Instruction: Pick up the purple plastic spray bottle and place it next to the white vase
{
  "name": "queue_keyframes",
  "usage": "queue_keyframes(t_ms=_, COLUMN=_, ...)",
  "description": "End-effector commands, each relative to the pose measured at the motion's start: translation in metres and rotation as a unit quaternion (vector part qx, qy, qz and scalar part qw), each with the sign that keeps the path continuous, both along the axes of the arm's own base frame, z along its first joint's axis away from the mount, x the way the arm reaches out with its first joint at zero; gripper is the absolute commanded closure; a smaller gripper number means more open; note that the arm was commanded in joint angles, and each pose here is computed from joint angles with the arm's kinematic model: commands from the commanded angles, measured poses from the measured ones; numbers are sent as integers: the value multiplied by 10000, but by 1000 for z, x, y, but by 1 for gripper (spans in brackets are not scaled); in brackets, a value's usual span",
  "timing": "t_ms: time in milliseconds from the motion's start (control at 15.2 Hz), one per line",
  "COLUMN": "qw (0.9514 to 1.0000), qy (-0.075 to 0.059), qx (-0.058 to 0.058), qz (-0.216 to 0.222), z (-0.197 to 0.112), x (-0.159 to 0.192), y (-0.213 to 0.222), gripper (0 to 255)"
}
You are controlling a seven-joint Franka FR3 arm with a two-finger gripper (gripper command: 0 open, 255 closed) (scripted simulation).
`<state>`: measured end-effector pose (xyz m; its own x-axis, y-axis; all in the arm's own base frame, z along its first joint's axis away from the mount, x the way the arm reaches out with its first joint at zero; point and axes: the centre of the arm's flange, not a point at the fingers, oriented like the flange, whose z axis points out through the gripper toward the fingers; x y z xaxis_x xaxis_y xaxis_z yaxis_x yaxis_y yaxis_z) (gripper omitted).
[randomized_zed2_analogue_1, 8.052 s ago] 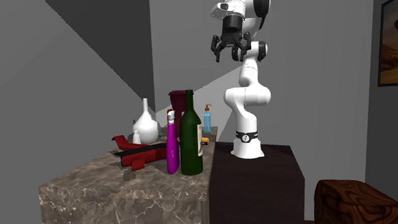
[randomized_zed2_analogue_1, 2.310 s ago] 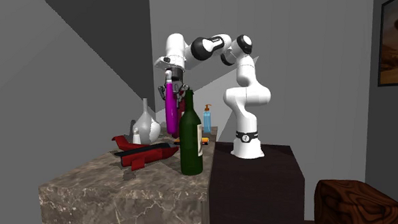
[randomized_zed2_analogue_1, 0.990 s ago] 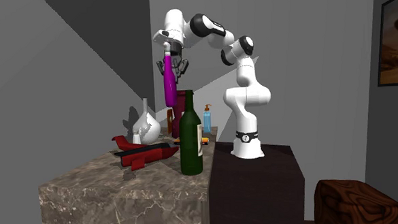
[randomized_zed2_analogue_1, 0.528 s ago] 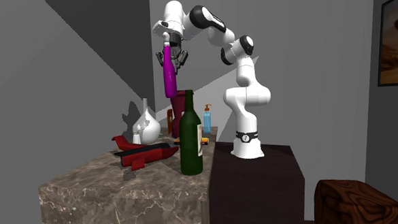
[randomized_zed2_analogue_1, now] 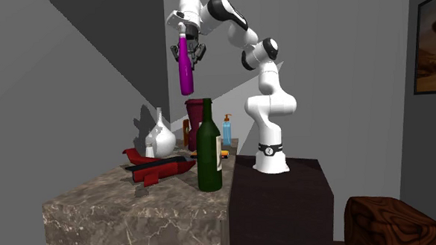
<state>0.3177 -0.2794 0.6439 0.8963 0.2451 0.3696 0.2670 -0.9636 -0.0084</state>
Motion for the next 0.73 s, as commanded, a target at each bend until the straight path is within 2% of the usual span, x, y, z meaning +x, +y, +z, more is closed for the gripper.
queue_keyframes(t_ms=0, qw=10000, qy=0, qx=0, qz=1, z=10, x=0, y=0, gripper=255)
queue_keyframes(t_ms=132, qw=10000, qy=0, qx=0, qz=1, z=20, x=0, y=0, gripper=255)
queue_keyframes(t_ms=660, qw=10000, qy=0, qx=0, qz=1, z=20, x=-86, y=-61, gripper=255)
